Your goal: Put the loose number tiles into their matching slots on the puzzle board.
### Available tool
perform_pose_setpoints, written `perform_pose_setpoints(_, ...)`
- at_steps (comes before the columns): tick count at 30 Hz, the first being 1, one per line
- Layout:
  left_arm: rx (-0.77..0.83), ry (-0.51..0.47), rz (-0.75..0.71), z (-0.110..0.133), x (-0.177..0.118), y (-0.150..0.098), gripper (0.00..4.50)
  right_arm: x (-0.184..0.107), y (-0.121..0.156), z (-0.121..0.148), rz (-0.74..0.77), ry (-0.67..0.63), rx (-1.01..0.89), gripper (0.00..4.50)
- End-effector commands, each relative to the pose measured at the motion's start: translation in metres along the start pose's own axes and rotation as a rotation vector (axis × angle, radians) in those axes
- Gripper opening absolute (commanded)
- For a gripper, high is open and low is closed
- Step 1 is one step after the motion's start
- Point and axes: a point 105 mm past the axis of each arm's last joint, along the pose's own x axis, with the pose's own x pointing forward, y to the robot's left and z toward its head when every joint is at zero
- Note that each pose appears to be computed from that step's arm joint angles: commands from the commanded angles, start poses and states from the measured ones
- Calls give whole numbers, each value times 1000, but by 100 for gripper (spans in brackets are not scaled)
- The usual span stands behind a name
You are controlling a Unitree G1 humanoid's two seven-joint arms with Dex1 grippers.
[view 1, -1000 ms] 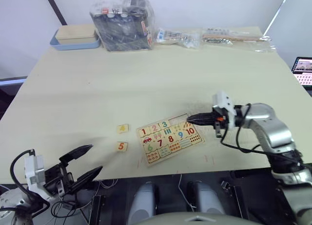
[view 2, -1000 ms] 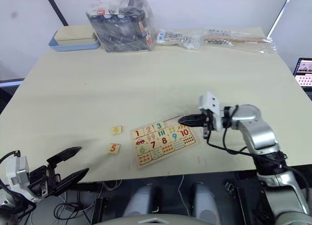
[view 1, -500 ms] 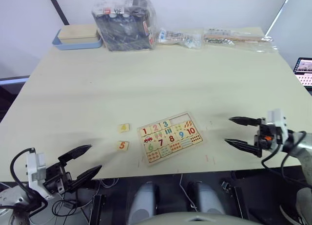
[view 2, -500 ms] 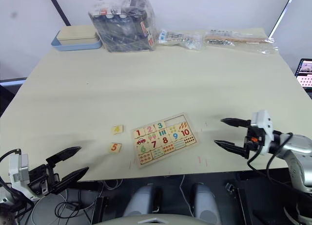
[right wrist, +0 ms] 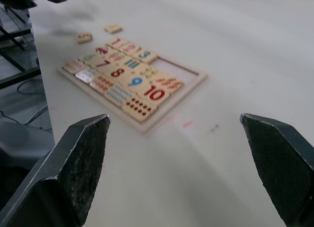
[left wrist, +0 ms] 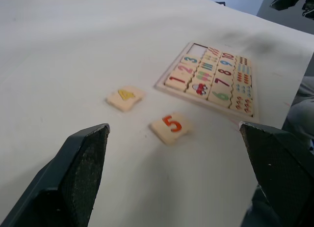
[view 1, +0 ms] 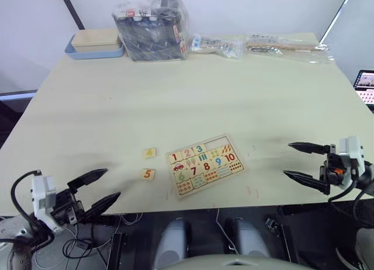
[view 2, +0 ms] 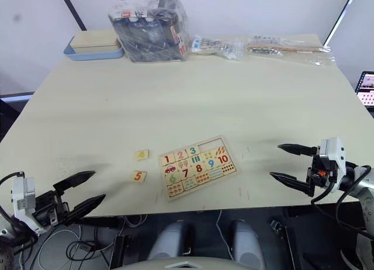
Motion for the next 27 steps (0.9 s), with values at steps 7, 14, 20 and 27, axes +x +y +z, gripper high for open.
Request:
perform_pose_setpoints(7,123,198,-45,28,20,25,450,33,18,38,177,-63,-124,445)
perform_pose_setpoints(14,161,283,-202,40,59,38,450,42,25,53,213,-87,-144,445)
perform_pose_setpoints(20,231,345,-309,38,84,45,450,46,30,57,212,-80,-180,445)
perform_pose_setpoints(27,287,418,-378,33,95,51,367,44,32,56,171,-84,-170,450)
